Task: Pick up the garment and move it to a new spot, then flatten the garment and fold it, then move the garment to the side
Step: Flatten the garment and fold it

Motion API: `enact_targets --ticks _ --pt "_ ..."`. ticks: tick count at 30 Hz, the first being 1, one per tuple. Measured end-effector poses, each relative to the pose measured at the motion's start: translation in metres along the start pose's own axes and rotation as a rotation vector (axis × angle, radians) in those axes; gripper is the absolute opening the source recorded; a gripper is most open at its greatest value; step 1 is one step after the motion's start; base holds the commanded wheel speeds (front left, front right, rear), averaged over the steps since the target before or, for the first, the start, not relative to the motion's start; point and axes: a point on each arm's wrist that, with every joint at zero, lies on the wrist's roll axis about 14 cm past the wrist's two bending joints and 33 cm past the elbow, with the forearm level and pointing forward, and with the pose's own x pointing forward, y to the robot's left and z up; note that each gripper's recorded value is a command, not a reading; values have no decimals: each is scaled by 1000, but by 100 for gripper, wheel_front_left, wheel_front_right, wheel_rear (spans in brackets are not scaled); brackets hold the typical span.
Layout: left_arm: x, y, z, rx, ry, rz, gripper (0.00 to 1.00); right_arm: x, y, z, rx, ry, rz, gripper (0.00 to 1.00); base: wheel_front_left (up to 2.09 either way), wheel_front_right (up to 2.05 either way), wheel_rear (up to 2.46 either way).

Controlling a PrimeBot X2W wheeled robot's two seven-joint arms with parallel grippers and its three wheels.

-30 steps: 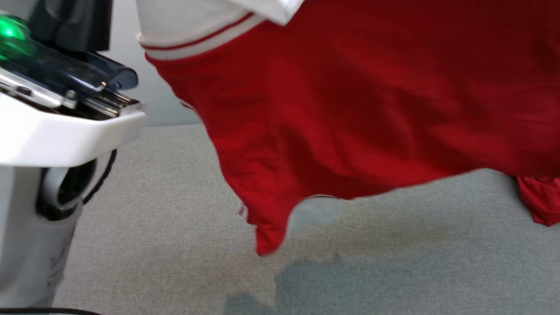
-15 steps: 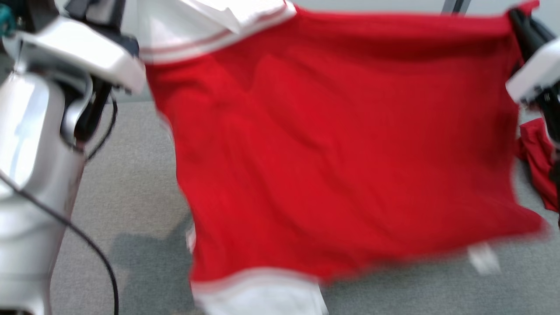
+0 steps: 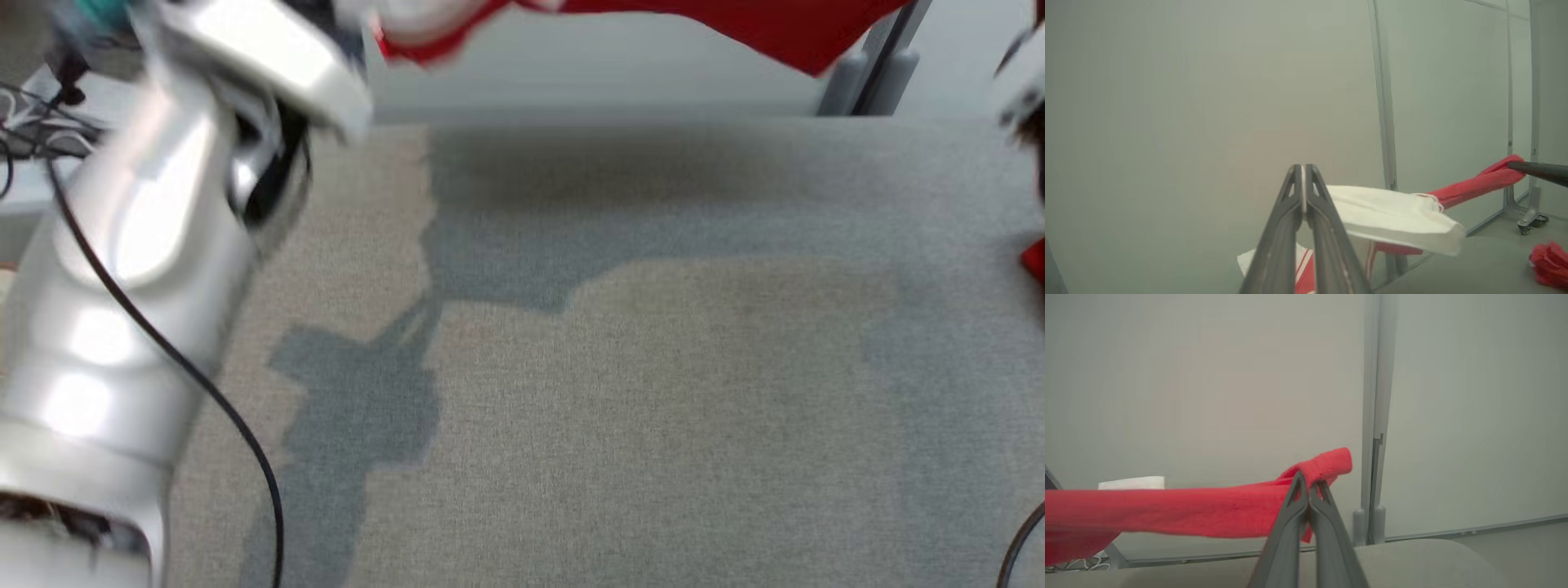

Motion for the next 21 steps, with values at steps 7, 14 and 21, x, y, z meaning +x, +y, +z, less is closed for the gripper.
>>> enact_targets --ticks 7,14,21 --pt "-101 5 -174 -171 433 90 0 -40 -7 -171 88 372 -58 0 0 0 0" --pt "-154 -17 -222 -241 585 99 0 -79 -18 -222 137 492 -111 0 0 0 0" --pt "-200 -20 -228 -192 647 164 0 -110 -33 -237 162 518 -159 0 0 0 0"
